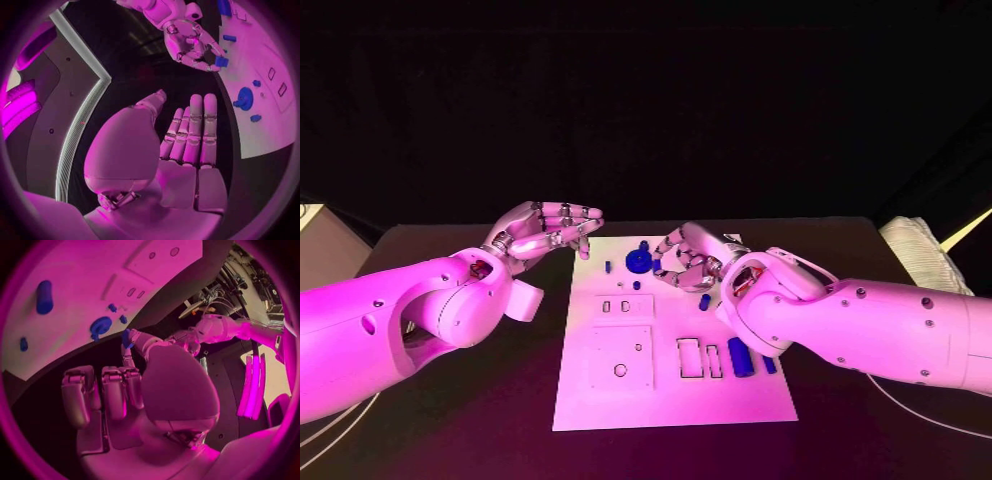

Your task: Assemble the parts on the task board

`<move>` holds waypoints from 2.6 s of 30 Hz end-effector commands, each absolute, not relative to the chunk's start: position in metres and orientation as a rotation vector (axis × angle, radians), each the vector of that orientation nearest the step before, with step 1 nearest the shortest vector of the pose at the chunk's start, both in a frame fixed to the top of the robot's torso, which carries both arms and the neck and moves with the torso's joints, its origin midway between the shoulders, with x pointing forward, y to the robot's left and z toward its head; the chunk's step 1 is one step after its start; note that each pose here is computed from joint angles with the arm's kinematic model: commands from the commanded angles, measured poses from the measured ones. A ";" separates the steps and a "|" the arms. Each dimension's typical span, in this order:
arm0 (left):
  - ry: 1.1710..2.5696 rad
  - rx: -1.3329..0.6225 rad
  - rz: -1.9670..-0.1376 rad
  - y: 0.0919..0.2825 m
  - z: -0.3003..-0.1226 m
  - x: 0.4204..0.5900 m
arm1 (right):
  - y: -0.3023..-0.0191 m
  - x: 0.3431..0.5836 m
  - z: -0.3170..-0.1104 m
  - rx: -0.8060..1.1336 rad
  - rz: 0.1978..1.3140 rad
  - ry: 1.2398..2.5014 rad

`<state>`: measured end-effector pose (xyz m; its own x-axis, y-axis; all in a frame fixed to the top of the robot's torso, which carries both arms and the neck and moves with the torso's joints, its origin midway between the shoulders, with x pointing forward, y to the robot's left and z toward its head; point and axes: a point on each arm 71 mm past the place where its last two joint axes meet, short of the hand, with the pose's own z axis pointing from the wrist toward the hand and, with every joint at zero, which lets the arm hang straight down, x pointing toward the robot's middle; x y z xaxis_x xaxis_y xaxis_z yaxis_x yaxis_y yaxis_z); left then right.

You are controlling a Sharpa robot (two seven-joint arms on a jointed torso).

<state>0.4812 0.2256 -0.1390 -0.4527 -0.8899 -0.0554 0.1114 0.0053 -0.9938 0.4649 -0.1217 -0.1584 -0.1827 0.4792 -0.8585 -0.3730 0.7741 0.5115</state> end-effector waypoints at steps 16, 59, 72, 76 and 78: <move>1.493 -0.834 -1.582 0.223 -0.140 0.480 | -0.078 0.445 -0.203 0.017 0.677 1.640; 1.504 -0.836 -1.581 0.225 -0.140 0.478 | -0.069 0.451 -0.221 -0.033 0.635 1.654; 1.505 -0.837 -1.579 0.226 -0.140 0.478 | -0.068 0.450 -0.221 -0.042 0.649 1.651; 1.506 -0.837 -1.579 0.226 -0.140 0.478 | -0.067 0.450 -0.221 -0.044 0.653 1.651; 1.506 -0.837 -1.579 0.226 -0.140 0.478 | -0.067 0.450 -0.221 -0.046 0.655 1.652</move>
